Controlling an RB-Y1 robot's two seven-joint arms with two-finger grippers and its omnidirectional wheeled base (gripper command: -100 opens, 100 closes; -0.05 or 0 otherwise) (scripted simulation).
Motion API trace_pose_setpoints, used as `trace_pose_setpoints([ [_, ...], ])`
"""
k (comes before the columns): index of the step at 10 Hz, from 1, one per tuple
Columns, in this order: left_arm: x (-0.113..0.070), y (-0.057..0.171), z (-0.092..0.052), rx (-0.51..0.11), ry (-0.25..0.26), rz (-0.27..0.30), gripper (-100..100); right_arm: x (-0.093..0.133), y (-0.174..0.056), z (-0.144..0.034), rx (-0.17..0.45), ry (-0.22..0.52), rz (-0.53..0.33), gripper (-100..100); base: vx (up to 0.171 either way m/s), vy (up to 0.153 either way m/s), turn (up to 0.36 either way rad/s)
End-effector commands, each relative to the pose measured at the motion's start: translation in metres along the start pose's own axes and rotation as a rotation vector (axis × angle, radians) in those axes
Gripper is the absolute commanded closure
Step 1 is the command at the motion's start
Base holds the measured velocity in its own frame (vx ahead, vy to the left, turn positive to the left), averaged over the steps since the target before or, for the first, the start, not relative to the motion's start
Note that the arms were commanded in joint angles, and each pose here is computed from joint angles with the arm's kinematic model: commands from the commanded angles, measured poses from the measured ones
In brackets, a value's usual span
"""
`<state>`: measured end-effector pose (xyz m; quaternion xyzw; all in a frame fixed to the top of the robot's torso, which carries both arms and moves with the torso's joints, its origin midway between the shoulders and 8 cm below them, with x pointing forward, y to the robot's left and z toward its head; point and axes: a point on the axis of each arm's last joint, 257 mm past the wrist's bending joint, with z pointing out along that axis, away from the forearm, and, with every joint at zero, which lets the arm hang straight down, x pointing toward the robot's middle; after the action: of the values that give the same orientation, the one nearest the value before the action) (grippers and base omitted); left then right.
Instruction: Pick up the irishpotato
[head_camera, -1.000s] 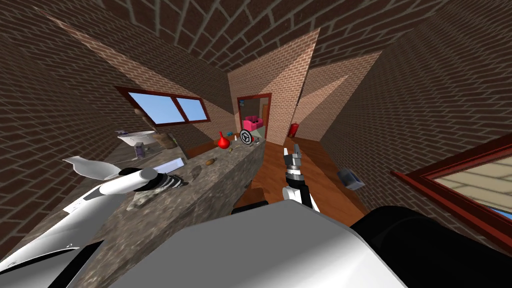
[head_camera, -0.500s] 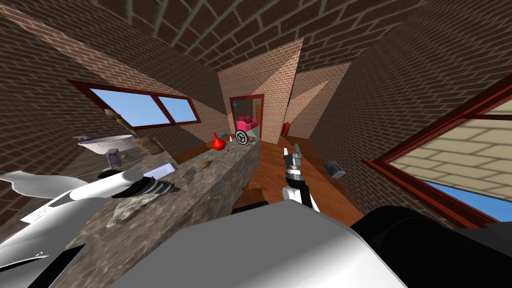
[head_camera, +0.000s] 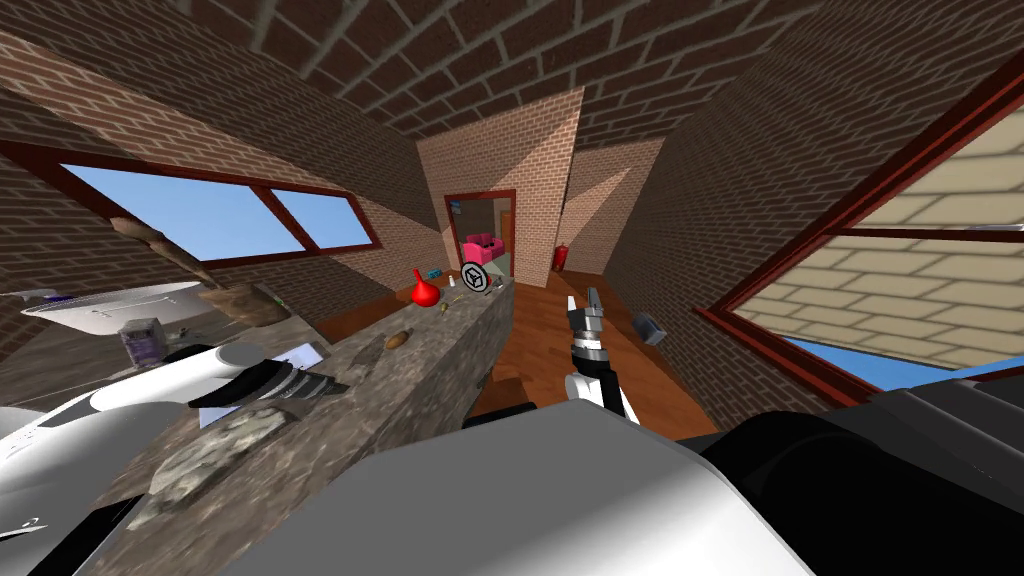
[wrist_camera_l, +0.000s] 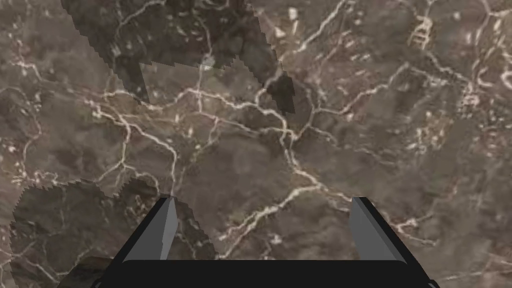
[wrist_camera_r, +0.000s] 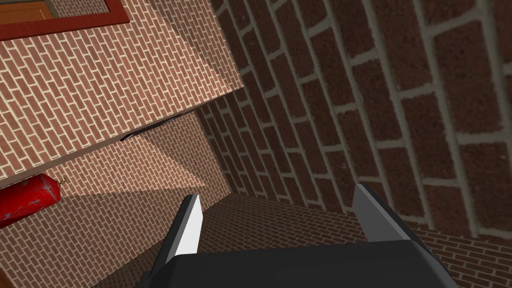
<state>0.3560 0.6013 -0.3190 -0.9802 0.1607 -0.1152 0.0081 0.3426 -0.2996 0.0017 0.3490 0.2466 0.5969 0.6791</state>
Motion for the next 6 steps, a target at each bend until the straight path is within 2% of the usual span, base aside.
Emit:
trace_pose_setpoints([
  [1,-0.008,0.004,-0.002,-0.028,-0.023,-0.033,-100,0.000,0.000,0.000,0.000,0.000,0.000,0,0.108,0.040,-0.229],
  [3,-0.007,0.008,-0.004,-0.048,-0.030,-0.050,-100,0.000,0.000,0.000,0.000,0.000,0.000,0,0.163,0.009,-0.255],
  [6,0.009,0.016,-0.002,-0.067,-0.006,-0.046,-100,0.000,0.000,0.000,0.000,0.000,0.000,0,0.201,-0.044,-0.178],
])
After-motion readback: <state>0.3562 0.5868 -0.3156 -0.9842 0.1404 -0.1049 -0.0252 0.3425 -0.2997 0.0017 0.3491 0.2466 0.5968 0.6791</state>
